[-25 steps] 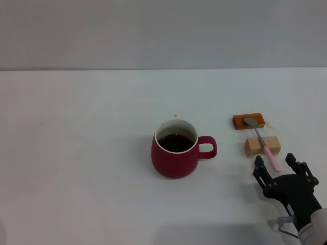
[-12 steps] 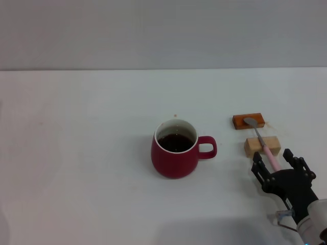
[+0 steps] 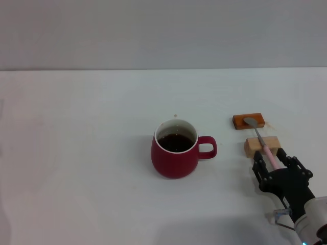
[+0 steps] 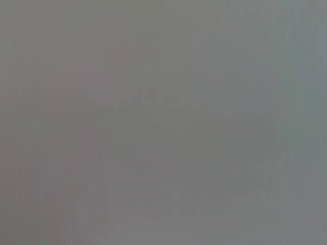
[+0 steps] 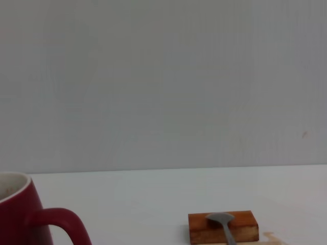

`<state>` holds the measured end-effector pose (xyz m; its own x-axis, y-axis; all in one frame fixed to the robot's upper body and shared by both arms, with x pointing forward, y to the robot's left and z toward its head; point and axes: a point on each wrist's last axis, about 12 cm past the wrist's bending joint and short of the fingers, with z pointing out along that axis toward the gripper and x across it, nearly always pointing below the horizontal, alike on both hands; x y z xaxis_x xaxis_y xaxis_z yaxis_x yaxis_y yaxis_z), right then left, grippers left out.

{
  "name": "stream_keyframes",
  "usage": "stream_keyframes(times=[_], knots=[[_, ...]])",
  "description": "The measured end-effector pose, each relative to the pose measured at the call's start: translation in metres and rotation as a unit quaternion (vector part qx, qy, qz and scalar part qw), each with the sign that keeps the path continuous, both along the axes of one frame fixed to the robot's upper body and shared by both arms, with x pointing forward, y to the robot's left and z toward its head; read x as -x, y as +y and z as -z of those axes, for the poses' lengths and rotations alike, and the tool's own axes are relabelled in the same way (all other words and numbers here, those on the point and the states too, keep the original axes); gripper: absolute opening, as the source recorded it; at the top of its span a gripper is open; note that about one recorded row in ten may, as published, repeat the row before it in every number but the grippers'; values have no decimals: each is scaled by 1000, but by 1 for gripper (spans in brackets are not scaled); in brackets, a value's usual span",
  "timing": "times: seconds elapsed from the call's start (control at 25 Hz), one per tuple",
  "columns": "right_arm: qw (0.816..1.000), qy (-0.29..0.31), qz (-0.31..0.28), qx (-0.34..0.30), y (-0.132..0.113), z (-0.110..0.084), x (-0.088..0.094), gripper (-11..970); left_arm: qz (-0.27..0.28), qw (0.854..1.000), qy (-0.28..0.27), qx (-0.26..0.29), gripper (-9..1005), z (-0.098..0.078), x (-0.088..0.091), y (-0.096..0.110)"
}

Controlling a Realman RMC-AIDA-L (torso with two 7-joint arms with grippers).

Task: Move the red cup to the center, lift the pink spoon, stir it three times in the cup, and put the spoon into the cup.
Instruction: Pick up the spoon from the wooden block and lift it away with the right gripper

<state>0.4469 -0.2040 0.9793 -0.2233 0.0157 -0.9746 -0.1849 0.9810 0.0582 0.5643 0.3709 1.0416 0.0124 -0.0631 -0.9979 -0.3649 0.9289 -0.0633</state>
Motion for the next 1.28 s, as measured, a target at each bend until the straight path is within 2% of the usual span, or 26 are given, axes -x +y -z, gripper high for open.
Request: stream_keyframes(times=[0.12,0.56,1.28], knots=[[1000,0,0,0,0,0,0,502,0,1000,0,-1,848,0,0,0],[1000,0,0,1,0,0,0,421,-1,1000,2,0,847,1,1,-1],[1000,6,0,7,-3,3,1,340,-1,1000,4,4,848,5,5,-4]])
